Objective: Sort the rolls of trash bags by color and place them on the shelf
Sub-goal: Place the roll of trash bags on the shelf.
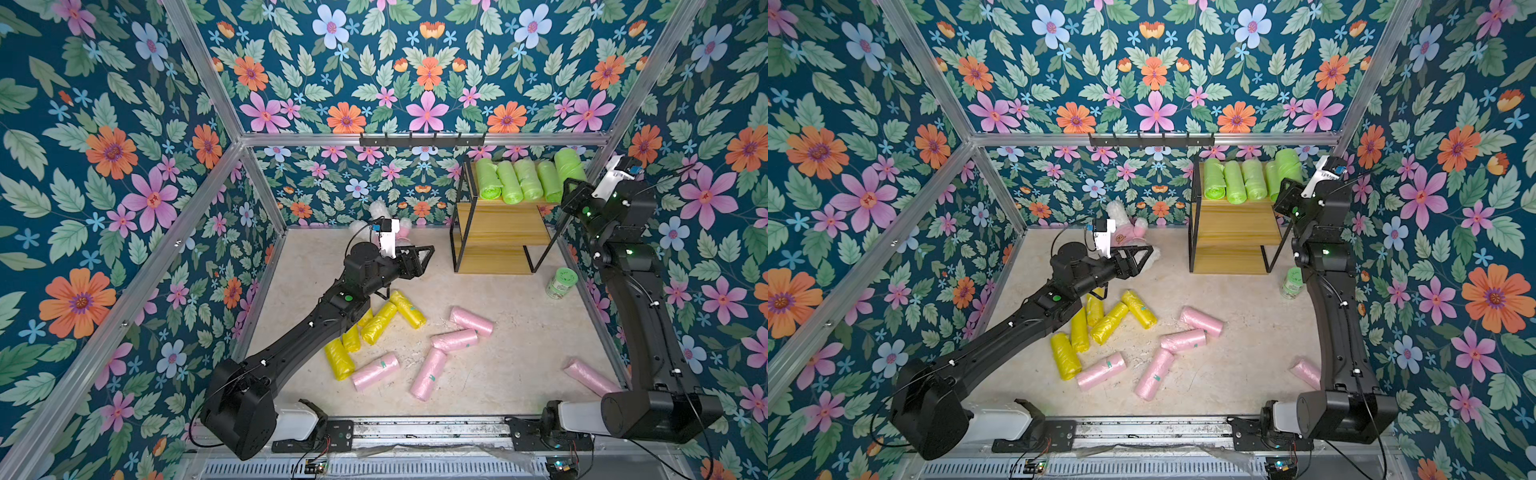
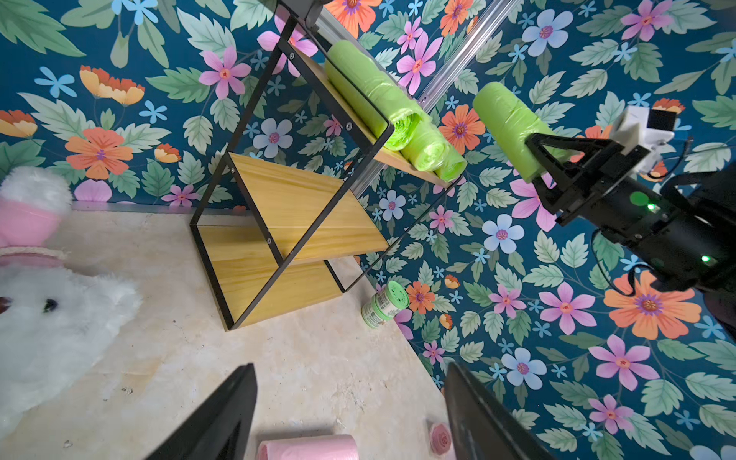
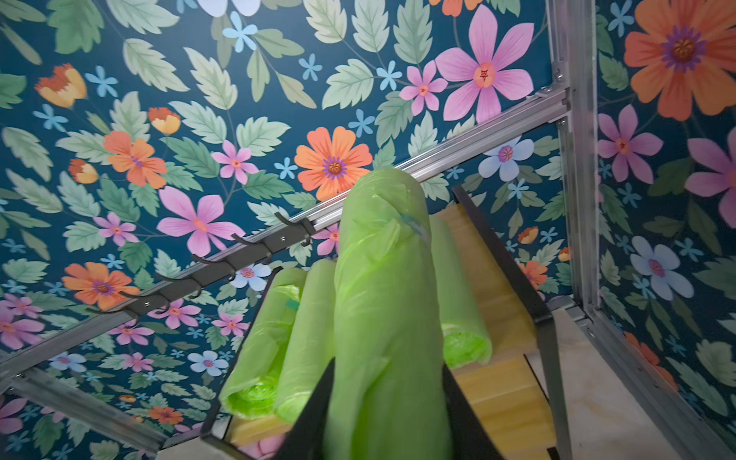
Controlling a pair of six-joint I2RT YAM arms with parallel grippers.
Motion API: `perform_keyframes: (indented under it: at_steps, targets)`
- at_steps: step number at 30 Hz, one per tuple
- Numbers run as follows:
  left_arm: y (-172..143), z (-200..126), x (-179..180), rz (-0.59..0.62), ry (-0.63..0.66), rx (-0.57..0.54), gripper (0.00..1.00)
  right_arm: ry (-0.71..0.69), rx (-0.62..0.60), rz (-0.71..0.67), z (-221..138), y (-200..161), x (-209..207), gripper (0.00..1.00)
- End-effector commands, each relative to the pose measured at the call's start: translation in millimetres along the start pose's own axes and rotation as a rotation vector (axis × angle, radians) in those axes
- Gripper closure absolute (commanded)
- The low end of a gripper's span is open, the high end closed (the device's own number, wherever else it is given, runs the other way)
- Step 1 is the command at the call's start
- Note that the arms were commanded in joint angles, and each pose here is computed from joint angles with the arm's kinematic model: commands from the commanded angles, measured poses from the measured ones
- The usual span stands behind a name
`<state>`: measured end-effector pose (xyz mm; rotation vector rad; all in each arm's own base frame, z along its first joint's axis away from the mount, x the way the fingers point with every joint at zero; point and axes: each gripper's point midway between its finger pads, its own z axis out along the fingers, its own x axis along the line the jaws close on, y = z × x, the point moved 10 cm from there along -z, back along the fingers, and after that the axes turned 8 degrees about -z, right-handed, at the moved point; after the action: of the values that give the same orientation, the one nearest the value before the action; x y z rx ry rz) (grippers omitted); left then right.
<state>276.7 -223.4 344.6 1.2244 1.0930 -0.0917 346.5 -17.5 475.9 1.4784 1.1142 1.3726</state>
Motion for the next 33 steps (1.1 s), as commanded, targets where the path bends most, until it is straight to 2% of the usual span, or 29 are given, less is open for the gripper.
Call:
perform_keyframes:
  at_steps: [1,11,13,24,33]
  targets:
    - [0,0,-3,0.013,-0.017,0.014,0.21,-0.074,0.021,-0.067,14,4,-8,0.66]
    - [-2,2,0,0.012,-0.006,0.028,0.21,-0.147,0.081,-0.125,52,11,-17,0.66]
    - [-2,2,0,0.012,-0.006,0.030,0.21,-0.166,0.119,-0.139,68,2,-22,0.66]
    - [-5,6,5,0.013,0.008,0.040,0.21,-0.167,0.238,-0.220,82,-4,-24,0.66]
    - [-7,10,7,0.000,0.000,0.056,0.21,-0.129,0.265,-0.225,88,-6,-23,0.66]
